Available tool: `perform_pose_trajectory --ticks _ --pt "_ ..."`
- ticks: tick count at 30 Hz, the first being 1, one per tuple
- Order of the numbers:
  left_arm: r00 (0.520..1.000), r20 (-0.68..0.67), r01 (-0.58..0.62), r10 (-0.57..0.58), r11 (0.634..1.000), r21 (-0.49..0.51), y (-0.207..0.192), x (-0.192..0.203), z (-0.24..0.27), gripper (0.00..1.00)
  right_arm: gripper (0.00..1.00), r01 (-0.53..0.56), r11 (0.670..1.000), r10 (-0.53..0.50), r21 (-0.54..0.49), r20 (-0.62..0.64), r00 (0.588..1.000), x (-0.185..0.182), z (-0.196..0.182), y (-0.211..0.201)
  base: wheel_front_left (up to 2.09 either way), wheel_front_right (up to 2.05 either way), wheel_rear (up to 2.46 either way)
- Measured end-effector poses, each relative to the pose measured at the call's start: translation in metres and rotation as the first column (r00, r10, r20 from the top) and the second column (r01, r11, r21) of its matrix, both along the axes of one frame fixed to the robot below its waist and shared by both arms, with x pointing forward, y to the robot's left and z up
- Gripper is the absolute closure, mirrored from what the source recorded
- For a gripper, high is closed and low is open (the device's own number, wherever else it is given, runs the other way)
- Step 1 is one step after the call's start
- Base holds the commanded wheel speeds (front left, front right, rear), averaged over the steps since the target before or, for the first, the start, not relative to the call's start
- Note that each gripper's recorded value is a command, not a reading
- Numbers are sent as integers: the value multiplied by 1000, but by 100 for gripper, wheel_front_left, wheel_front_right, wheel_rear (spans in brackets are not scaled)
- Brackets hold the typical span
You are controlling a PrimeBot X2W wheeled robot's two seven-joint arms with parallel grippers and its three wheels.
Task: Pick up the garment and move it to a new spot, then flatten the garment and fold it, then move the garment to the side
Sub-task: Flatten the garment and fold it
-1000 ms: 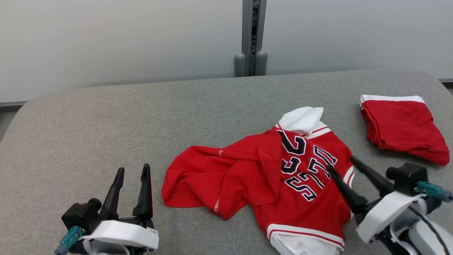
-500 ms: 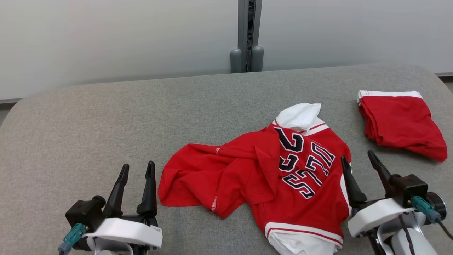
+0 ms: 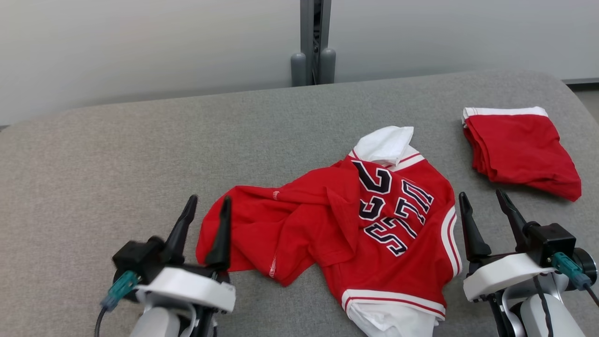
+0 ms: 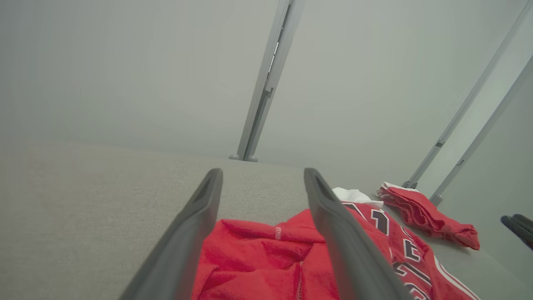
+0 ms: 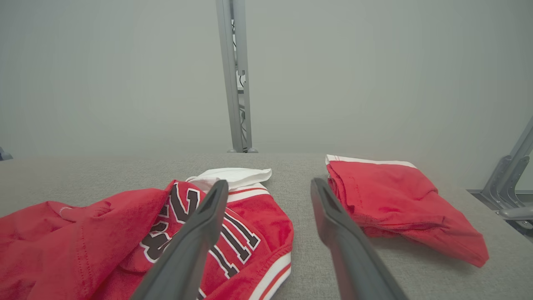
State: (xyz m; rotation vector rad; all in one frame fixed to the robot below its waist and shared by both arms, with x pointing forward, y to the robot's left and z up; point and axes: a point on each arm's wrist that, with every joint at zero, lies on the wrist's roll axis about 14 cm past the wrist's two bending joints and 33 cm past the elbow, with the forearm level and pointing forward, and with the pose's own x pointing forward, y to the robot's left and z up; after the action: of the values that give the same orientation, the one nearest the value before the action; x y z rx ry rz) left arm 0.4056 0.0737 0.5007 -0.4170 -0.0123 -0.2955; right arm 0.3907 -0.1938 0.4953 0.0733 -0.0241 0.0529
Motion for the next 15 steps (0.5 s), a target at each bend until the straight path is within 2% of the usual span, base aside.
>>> perform_pose_trajectory --ticks 3,6,7,9,15 --pt "996 8 85 -85 996 -15 -27 8 3 0 0 20 1000 -20 2 -8 1000 1 -3 -6 0 0 0" --pt "970 -75 229 -229 973 -14 -69 2 -21 0 0 40 999 -40 -2 -24 999 1 -9 -12 0 0 0" --pt "942 -120 313 -313 950 -23 -95 2 -28 0 0 50 999 -50 -1 -31 998 2 -11 -15 0 0 0" --pt "913 -133 385 -387 922 -36 -118 5 -26 0 0 58 998 -58 1 -30 998 4 -11 -16 0 0 0" --pt "796 -300 517 -525 848 -114 -162 -5 -53 0 0 90 996 -90 2 -57 994 1 -20 -25 0 0 0"
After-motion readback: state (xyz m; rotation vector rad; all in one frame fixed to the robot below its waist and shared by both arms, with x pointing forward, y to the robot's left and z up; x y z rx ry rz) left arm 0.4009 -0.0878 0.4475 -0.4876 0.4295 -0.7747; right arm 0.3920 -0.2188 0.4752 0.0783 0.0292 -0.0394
